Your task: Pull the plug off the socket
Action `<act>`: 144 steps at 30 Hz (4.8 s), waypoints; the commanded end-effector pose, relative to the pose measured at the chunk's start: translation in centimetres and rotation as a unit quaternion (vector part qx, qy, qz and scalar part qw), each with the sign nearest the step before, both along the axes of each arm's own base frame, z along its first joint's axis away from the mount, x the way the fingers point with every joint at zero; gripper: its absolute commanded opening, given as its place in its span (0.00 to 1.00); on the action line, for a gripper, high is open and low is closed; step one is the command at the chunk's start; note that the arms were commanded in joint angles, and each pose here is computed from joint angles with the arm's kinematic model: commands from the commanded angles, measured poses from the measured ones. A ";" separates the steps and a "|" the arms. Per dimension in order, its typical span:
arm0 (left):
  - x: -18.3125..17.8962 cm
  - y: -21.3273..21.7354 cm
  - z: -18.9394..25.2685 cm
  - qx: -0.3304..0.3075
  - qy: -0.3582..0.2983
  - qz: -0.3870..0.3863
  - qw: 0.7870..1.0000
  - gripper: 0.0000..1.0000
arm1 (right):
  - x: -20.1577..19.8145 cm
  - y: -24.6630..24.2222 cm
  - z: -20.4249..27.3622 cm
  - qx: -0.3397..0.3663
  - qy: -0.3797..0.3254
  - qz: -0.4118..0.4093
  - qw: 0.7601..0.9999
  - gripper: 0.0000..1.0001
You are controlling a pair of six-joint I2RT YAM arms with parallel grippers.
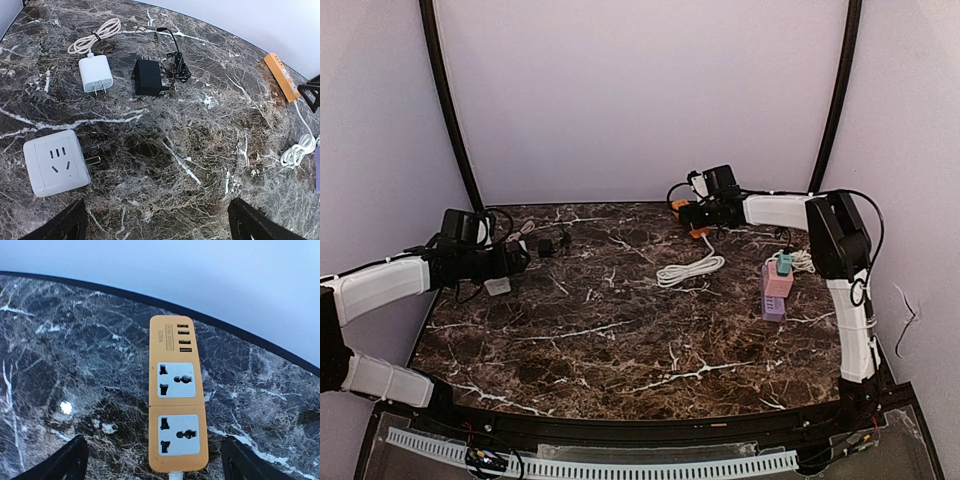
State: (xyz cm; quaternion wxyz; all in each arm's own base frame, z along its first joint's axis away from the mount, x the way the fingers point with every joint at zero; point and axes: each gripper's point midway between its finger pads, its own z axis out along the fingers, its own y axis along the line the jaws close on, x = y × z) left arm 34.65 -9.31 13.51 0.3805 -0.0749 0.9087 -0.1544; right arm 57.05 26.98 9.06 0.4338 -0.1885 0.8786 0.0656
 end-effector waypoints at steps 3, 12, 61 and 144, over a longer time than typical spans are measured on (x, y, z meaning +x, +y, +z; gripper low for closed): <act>-0.4 -0.2 1.3 -0.006 -0.016 -0.007 1.000 0.99 | -0.8 0.1 7.1 0.029 -0.053 0.003 0.998 0.97; -0.5 -0.4 1.8 -0.001 -0.023 -0.011 1.000 0.99 | -8.9 2.0 13.2 0.074 -0.082 0.040 0.993 0.99; 0.0 -2.9 2.0 -0.037 -0.028 -0.032 0.998 1.00 | -29.2 -15.8 -4.8 0.062 0.125 -0.262 0.955 0.95; -0.4 -3.4 4.0 -0.038 -0.042 -0.041 0.998 1.00 | -48.9 7.1 -8.8 -0.072 0.180 0.177 0.965 0.16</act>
